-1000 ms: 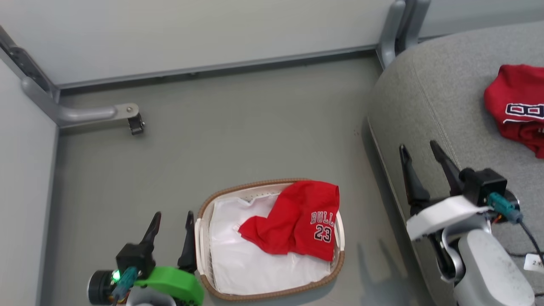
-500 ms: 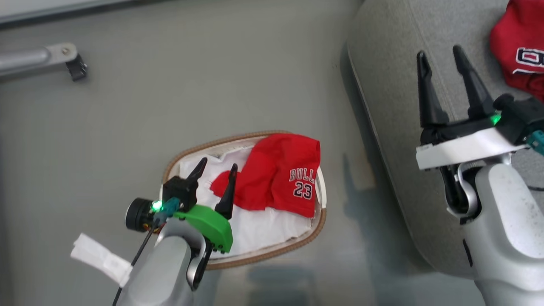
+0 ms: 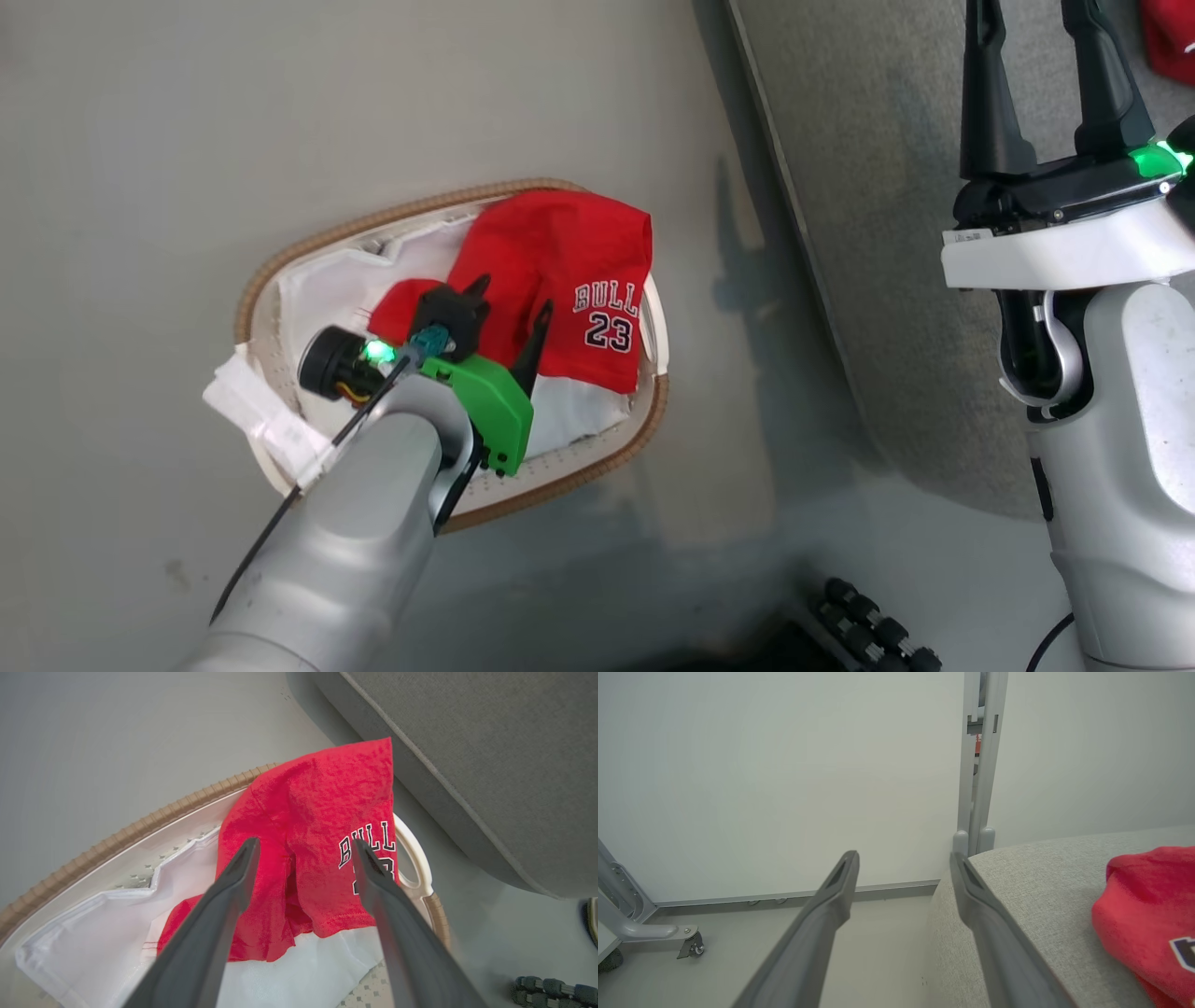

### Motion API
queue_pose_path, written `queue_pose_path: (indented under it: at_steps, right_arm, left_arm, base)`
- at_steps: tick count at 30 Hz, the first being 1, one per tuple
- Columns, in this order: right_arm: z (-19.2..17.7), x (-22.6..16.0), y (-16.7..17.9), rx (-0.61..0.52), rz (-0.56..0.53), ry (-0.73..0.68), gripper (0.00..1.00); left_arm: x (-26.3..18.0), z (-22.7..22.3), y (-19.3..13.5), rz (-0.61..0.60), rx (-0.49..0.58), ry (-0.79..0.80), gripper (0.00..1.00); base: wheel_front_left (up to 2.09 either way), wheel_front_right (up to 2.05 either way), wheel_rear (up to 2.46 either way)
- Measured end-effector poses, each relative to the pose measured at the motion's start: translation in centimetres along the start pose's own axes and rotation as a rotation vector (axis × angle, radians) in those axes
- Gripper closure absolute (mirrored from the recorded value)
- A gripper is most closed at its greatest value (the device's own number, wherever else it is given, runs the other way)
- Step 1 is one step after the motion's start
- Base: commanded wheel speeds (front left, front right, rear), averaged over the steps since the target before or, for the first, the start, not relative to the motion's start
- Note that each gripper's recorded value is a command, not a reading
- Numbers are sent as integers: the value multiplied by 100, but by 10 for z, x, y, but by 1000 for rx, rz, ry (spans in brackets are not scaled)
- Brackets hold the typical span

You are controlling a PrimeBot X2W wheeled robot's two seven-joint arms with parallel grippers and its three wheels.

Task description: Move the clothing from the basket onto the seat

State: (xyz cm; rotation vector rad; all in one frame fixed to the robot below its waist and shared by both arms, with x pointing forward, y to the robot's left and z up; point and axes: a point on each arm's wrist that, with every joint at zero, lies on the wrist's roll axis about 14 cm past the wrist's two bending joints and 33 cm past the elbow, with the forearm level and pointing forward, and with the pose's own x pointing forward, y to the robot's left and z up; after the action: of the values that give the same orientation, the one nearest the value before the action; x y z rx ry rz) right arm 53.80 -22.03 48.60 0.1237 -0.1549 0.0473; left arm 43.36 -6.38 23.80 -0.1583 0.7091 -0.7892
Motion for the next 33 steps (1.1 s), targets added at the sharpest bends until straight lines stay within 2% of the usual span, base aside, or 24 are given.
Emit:
queue_pose_path:
  at_steps: [14,21,33]
  right_arm:
    - [-40,-11,-30,-55,-68,95,0]
    - [-54,-16,-39,-71,-90,131,0]
    - [-67,-18,-42,-77,-99,157,0]
  left_arm:
    - [62,-13,-24,-161,0,69,0]
    - [73,-40,-12,-116,45,164,0]
    - [78,-62,0,-73,89,234,0]
  base:
    - [0,0,0]
    - [0,0,0]
    - [0,0,0]
